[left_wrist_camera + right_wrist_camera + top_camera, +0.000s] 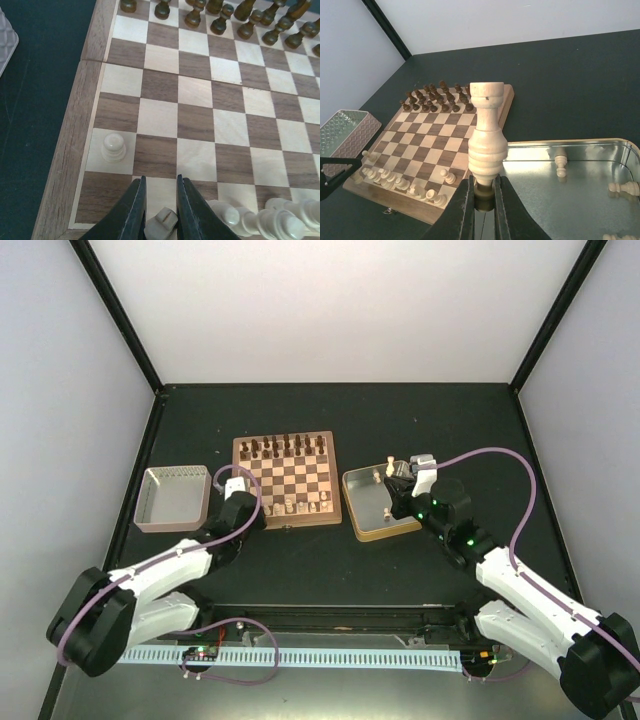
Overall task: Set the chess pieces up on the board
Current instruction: Place the chess piece on the chessboard.
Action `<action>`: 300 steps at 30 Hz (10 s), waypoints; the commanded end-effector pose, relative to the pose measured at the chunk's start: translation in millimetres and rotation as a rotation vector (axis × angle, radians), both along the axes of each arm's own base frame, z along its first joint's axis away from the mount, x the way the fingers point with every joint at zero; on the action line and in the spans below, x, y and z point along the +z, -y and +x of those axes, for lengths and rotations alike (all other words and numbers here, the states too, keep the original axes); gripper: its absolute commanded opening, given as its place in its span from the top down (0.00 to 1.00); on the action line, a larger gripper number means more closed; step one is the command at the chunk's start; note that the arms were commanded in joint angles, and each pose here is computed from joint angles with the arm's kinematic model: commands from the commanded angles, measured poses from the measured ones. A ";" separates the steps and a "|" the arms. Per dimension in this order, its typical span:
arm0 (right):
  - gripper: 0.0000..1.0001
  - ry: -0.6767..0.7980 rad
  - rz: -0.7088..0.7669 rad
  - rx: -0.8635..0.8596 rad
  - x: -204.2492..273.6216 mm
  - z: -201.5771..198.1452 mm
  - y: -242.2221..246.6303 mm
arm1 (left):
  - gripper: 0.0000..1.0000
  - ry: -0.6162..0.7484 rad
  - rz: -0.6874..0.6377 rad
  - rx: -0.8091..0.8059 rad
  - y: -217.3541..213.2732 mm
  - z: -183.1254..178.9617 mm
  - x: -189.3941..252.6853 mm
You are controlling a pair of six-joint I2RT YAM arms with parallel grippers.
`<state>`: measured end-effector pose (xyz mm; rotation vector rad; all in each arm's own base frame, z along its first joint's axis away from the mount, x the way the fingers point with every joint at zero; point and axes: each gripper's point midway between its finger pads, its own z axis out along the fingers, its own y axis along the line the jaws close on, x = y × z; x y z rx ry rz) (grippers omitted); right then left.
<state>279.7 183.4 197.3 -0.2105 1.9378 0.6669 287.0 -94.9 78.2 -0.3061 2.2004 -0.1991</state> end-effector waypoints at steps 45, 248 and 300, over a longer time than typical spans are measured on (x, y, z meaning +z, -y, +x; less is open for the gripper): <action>0.93 0.035 0.011 -0.007 15.2 2.6 1.3 | 0.56 0.094 -0.049 0.054 -4.2 11.4 31.0; 0.92 -0.003 -0.080 0.771 -0.7 -63.8 -120.7 | 0.32 -0.171 -0.758 -1.146 204.1 -62.5 164.1; 0.46 -0.271 0.944 0.439 128.9 -47.2 -96.6 | 0.97 -0.022 -1.217 -0.939 206.7 -30.9 257.5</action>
